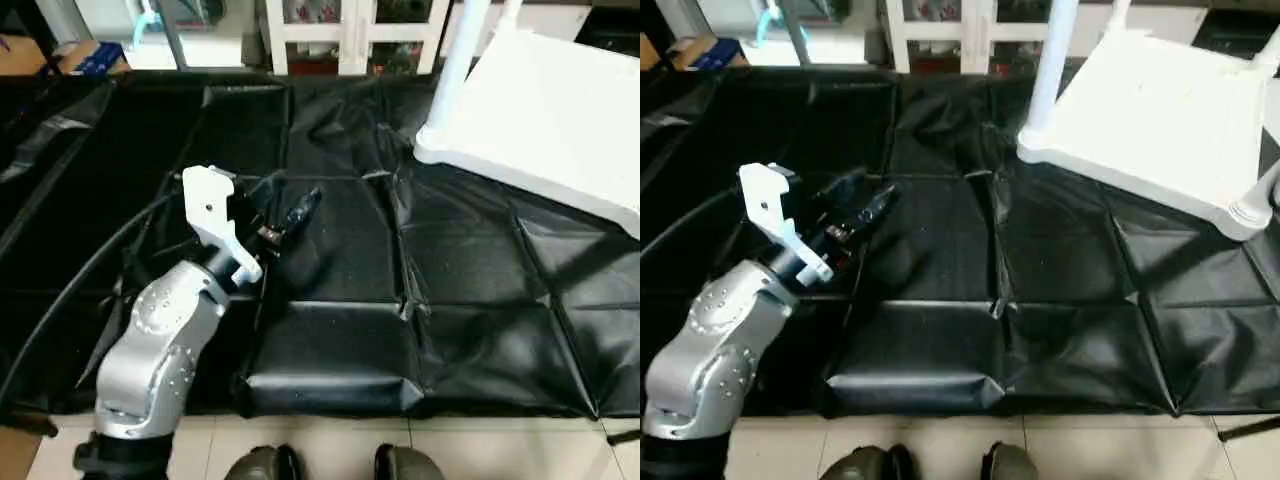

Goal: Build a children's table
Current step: Flip table

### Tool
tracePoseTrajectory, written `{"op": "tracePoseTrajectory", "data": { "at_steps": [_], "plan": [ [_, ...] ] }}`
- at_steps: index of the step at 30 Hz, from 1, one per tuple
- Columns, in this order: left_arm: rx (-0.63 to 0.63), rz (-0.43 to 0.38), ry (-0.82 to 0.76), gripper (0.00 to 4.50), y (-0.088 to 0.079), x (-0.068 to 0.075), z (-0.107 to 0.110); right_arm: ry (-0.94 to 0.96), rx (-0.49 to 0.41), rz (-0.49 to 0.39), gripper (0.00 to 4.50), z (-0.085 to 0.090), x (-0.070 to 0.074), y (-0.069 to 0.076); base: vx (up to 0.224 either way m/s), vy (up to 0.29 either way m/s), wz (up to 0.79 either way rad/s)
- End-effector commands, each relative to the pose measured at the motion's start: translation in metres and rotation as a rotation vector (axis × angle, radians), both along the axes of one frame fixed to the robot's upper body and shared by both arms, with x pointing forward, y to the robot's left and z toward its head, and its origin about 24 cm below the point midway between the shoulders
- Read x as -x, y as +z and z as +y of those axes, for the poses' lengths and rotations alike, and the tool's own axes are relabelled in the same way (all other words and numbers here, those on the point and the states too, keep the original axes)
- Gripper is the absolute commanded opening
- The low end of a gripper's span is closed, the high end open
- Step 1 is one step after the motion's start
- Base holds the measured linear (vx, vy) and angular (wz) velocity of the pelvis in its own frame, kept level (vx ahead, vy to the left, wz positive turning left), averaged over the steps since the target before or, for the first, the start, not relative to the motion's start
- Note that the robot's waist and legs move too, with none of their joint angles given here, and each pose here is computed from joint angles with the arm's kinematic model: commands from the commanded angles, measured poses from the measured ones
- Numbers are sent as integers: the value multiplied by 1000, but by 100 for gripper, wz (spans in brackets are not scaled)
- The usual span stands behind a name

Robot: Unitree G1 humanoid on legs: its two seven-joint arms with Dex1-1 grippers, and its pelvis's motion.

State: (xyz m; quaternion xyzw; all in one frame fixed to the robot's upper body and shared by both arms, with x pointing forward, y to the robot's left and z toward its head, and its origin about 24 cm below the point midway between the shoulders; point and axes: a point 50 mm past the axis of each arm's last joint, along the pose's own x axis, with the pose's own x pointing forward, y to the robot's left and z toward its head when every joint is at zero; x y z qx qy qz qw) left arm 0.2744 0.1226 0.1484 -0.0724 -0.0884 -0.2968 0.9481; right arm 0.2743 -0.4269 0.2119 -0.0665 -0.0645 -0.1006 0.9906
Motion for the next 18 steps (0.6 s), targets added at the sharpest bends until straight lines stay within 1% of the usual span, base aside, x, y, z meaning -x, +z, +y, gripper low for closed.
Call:
{"op": "tracePoseTrajectory", "data": {
  "at_steps": [1,5,7,10,13,15,18],
  "plan": [
    [-18,1,5,314,3,1,4,-17,32,28,309,-5,-5,3,0,0,0],
    [-26,3,3,314,5,3,7,-100,41,-11,340,-9,-10,11,0,0,0],
    [-32,5,-3,314,6,5,9,-127,52,-15,361,-10,-12,12,0,0,0],
    [-42,11,4,314,6,6,12,-181,73,-27,374,-13,-13,13,0,0,0],
    [-64,16,26,314,8,5,17,-208,82,-29,407,-13,-14,11,0,0,0],
    [-88,9,41,314,11,2,22,-235,88,-28,417,-14,-14,11,0,0,0],
    [-97,6,37,314,16,3,26,-249,88,-46,417,-15,-14,14,0,0,0]
  ]
}}
